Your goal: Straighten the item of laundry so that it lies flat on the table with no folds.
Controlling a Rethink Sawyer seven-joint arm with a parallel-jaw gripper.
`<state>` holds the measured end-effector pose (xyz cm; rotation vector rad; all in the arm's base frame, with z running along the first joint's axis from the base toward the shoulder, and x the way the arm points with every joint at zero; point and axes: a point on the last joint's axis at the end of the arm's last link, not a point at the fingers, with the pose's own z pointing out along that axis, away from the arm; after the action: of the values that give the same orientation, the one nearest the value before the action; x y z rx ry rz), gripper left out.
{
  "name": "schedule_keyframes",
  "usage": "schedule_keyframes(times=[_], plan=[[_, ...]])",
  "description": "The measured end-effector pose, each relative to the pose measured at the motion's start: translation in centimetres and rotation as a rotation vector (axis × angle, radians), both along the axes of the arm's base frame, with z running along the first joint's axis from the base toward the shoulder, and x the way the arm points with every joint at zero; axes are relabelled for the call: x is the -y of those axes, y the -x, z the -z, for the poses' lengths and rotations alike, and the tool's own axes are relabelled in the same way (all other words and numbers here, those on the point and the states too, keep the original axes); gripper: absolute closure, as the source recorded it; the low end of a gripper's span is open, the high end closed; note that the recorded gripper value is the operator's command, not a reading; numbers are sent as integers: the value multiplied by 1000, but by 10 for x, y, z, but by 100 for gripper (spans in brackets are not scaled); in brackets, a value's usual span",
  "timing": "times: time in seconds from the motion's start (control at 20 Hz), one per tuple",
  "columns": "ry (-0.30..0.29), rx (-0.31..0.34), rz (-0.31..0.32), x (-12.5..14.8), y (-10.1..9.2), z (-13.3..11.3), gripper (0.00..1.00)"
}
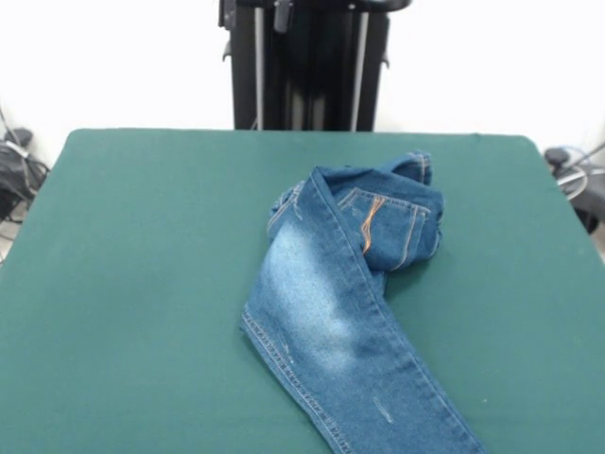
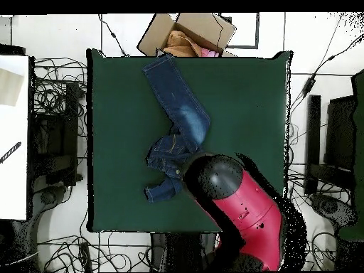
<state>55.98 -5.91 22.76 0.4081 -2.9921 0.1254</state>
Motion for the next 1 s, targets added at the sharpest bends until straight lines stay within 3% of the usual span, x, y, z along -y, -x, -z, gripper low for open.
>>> schedule_keyframes(times=[1.0], plan=[[-1, 38, -4, -14, 21, 62, 0]])
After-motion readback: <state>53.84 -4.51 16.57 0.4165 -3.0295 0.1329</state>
